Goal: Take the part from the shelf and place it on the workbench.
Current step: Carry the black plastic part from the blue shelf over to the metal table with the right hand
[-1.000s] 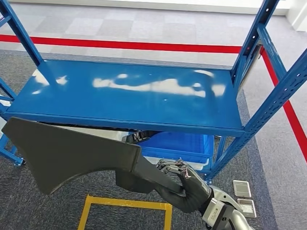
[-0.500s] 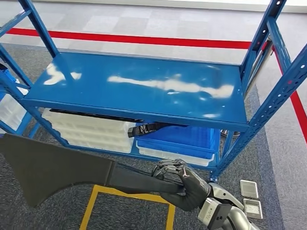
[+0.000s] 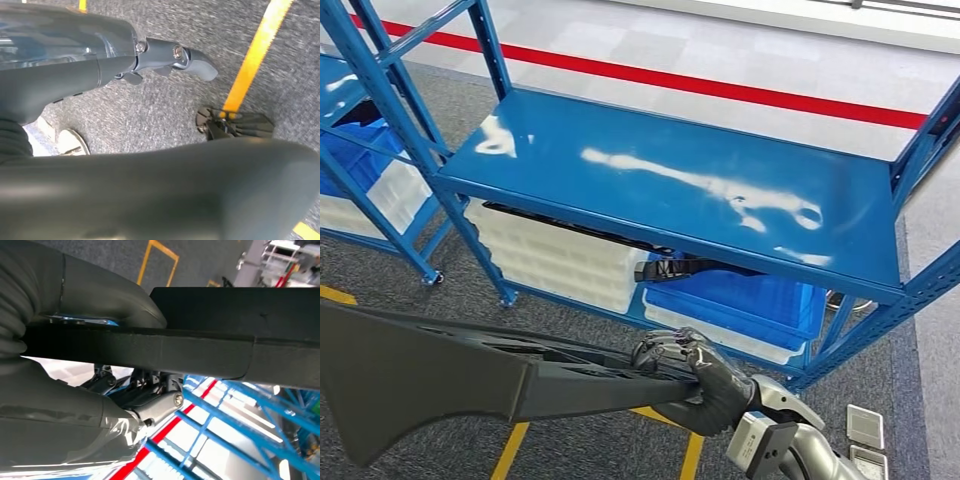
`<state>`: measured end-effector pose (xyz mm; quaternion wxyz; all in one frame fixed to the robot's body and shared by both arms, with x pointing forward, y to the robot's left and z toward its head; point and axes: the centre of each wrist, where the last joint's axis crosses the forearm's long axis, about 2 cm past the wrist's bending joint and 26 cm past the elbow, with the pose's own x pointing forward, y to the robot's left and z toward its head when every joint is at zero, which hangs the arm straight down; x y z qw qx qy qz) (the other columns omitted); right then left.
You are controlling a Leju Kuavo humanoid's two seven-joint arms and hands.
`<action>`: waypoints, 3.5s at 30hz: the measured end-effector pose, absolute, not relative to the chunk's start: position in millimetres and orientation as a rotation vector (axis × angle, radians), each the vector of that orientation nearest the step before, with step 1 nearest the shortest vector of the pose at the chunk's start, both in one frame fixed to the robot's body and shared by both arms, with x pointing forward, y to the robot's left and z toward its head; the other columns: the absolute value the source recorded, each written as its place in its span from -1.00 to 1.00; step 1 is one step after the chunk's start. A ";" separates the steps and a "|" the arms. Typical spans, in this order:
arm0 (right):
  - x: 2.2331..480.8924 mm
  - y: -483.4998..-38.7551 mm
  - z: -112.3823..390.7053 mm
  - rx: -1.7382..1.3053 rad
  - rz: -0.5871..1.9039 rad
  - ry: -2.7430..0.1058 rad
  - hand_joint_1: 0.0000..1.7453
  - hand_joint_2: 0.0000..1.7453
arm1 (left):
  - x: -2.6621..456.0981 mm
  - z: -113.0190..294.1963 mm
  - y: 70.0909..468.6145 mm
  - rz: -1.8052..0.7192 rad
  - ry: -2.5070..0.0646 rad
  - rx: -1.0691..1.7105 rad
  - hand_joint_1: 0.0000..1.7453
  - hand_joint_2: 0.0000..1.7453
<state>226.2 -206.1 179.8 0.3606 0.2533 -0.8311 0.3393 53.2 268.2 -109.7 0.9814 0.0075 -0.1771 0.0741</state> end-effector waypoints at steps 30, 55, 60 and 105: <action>229.5 -195.5 186.2 0.693 0.929 -2.168 1.00 1.00 | 52.3 -110.0 270.9 0.166 -0.377 0.025 -1.00 1.00; 230.8 -193.9 187.6 0.699 0.925 -2.177 1.00 1.00 | 50.5 -110.5 277.1 0.163 -0.388 0.029 -1.00 1.00; 226.9 -194.5 183.0 0.696 0.909 -2.170 1.00 1.00 | 53.0 -110.2 278.5 0.163 -0.394 0.031 -1.00 1.00; 231.7 -192.2 176.2 0.681 0.919 -2.134 1.00 1.00 | 51.7 -110.3 275.2 0.165 -0.384 0.015 -1.00 1.00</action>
